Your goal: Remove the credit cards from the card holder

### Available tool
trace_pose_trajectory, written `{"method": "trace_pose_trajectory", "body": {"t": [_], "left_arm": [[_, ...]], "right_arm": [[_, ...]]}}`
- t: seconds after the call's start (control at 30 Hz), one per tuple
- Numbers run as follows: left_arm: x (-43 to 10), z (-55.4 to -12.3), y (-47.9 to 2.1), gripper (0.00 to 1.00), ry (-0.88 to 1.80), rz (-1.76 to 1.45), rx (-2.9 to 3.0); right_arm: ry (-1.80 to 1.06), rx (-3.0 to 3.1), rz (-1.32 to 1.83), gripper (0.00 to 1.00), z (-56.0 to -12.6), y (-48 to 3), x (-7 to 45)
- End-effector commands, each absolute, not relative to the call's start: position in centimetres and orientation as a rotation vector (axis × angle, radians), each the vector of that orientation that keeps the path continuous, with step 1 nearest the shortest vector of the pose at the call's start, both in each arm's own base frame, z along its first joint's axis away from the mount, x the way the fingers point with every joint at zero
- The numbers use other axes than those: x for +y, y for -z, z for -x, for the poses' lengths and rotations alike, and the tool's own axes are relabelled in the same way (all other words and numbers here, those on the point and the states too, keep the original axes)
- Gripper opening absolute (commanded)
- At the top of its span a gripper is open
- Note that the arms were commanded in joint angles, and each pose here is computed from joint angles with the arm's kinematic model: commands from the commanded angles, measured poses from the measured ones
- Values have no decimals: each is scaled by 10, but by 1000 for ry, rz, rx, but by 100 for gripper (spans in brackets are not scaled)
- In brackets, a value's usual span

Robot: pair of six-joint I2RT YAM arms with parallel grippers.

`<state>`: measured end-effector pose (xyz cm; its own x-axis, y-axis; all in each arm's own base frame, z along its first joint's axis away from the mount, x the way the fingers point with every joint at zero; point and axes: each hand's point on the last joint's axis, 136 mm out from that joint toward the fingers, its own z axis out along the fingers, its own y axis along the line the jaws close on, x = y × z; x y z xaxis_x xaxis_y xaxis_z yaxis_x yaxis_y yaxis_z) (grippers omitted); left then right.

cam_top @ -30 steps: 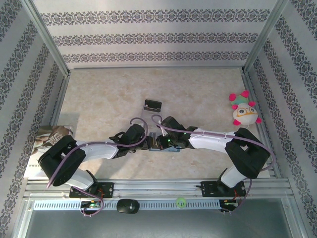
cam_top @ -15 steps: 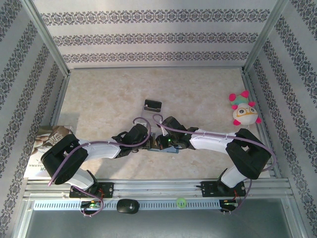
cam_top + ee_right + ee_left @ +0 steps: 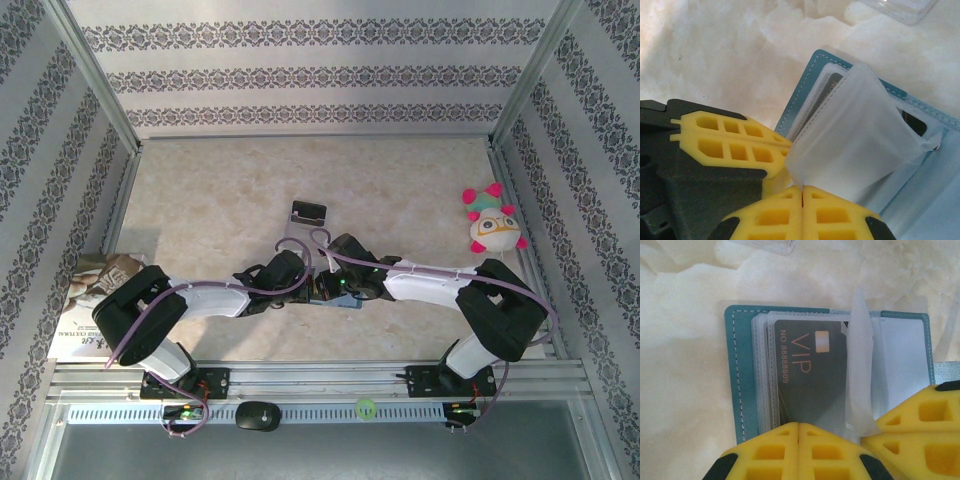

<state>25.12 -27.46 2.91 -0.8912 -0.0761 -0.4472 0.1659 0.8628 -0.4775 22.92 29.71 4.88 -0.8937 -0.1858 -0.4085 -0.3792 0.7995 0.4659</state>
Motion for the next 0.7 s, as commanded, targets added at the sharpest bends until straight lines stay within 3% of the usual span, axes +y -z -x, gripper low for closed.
{"method": "trace_pose_trajectory", "body": {"t": [0.0, 0.17, 0.37, 0.5, 0.67], "left_arm": [[-267, -227, -1, 0, 643, -105, 2721], [-270, -224, 3, 0, 649, -136, 2743], [-275, -224, 2, 0, 696, -143, 2728], [-277, -223, 0, 0, 708, -160, 2717], [-277, -222, 0, 0, 710, -158, 2715]], "right_arm": [[-644, 2677, 316, 0, -230, -44, 271], [-377, 2705, 154, 11, -227, -39, 219], [-269, 2627, 34, 37, -225, -59, 179], [-426, 2555, 183, 43, -229, -91, 203], [-709, 2524, 375, 40, -227, -118, 259]]}}
